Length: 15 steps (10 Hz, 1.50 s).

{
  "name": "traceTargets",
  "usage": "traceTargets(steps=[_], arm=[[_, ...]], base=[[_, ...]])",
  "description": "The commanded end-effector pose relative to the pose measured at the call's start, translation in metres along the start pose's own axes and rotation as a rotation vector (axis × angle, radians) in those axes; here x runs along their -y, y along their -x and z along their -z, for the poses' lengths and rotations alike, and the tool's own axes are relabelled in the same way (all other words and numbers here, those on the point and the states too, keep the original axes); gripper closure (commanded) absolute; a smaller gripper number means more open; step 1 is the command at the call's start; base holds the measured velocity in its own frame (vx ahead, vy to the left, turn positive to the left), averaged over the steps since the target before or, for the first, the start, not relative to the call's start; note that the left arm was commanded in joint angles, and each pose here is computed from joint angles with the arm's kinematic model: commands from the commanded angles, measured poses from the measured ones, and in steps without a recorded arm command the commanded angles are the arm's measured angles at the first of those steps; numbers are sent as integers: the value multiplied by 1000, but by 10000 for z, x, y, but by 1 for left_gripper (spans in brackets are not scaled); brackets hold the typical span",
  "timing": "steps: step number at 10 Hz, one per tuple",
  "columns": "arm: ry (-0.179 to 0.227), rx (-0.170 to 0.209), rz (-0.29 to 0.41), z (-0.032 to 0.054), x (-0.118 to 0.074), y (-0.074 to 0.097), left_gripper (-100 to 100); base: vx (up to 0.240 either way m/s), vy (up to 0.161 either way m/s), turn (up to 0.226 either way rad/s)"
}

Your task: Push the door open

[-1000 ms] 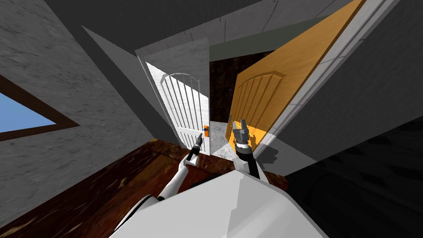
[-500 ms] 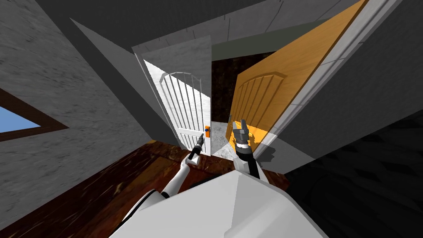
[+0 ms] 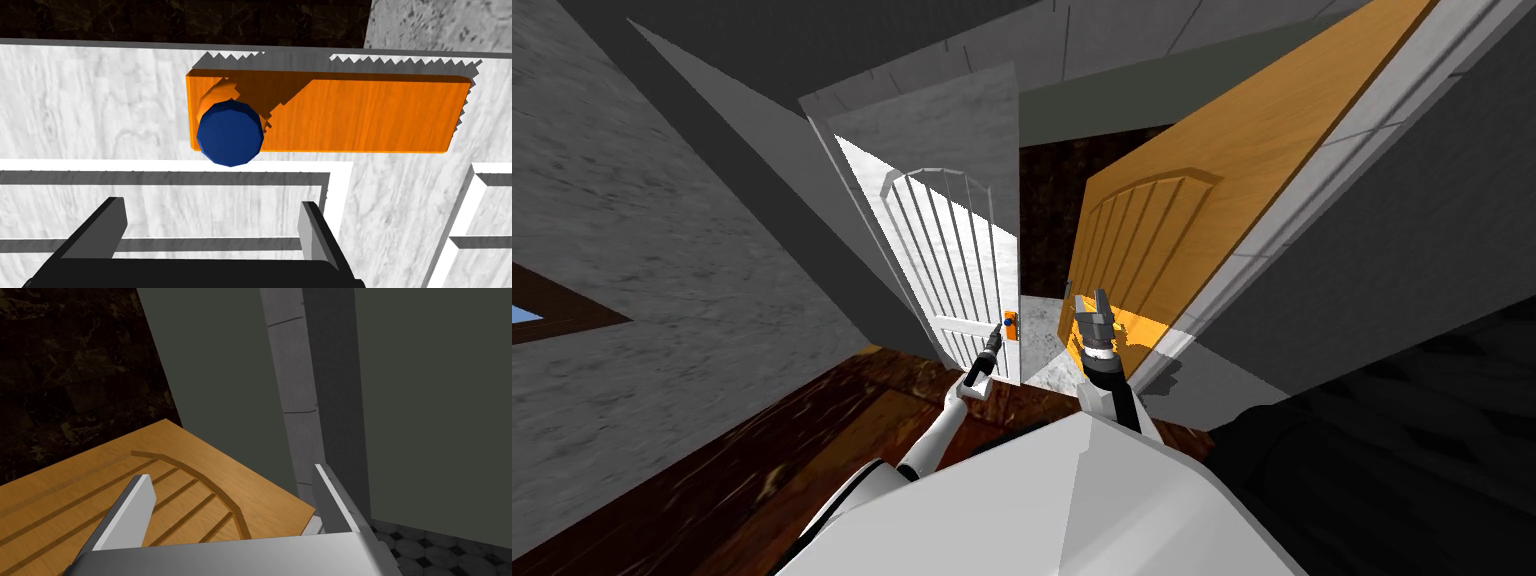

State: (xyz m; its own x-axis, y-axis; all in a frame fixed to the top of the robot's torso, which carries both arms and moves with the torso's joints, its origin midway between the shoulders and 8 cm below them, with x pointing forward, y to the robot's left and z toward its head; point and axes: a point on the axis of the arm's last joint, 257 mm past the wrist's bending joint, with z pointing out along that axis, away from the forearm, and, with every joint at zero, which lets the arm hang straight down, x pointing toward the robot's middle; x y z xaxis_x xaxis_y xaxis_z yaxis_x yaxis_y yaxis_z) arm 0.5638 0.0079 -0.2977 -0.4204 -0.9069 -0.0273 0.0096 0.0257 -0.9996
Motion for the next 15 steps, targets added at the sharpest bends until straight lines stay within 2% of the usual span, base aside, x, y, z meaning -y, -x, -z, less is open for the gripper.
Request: traceTargets(steps=[1, 4, 5, 6, 11, 12, 15], arm=[[0, 5, 0, 8, -12, 22, -100], [-6, 5, 22, -16, 9, -74, -100], [-4, 5, 16, -9, 1, -43, -100], [-4, 5, 16, -9, 1, -43, 100], [-4, 5, 16, -9, 1, -43, 100], [-13, 22, 6, -29, 49, 76, 100], [-9, 51, -4, -12, 33, 262, 100]], base=[[192, -79, -29], [196, -87, -26], [96, -46, 2], [-13, 6, 5], [-7, 6, -7], [81, -70, 27], [126, -133, 50]])
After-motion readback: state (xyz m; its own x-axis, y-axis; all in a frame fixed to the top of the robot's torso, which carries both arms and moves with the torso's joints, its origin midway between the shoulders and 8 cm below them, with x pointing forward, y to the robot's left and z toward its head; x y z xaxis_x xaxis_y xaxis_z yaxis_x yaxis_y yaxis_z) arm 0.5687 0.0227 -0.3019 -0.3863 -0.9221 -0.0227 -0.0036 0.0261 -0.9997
